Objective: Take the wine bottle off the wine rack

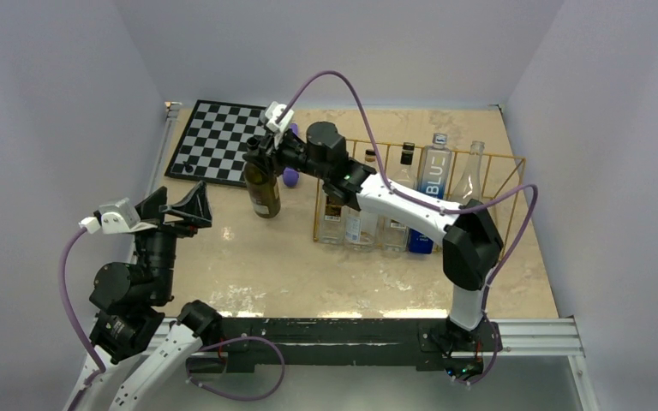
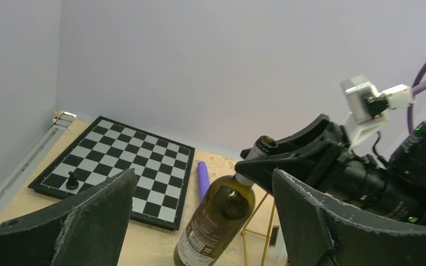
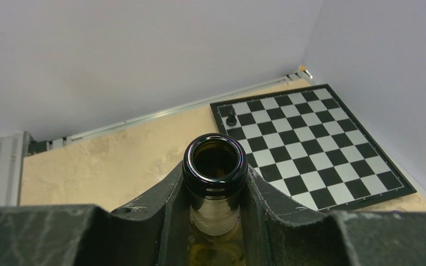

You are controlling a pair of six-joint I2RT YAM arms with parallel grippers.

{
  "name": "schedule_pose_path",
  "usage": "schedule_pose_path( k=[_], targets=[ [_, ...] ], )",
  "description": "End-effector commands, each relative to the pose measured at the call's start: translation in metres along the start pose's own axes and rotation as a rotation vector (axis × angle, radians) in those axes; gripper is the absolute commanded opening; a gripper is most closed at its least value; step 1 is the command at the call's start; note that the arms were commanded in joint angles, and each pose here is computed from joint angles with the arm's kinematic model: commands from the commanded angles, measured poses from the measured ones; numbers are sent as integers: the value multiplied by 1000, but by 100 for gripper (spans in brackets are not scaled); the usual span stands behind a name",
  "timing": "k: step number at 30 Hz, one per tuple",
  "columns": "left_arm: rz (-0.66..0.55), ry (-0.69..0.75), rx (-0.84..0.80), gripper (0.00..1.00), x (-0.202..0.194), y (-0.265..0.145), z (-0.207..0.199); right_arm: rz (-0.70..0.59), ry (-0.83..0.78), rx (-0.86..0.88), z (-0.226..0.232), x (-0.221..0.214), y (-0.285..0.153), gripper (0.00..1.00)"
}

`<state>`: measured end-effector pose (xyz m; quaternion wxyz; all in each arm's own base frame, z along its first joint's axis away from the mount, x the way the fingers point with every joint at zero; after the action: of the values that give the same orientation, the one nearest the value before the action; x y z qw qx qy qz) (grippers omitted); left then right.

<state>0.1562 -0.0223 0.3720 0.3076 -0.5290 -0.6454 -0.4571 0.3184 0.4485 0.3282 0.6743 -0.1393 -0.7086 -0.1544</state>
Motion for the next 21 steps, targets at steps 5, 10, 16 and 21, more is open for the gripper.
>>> schedule_pose_path(
  k=[5,10,16,21],
  targets=[
    [-20,-13,-8,96,4,3,-3,-241,-155,-54,-12,64,2,0],
    [-14,-7,-28,98,2,5,-7,-229,-170,-80,-14,50,-7,0],
    [16,3,-47,98,-4,10,-12,-229,-165,-119,-17,34,-16,0],
    [38,11,-60,99,-8,12,-16,-249,-127,-156,-21,29,-19,21]
  ],
)
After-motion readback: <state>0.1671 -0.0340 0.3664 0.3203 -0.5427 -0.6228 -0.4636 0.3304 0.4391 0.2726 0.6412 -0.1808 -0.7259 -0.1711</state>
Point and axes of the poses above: each gripper's point midway between its finger pads, its own y axis out along the fingers, its own z axis along the line the jaws close on, x = y × z, the point moved 4 cm from there along -y, back along the fingers, and after that the axes turned 1 degree about -y, right-handed, at the moved point
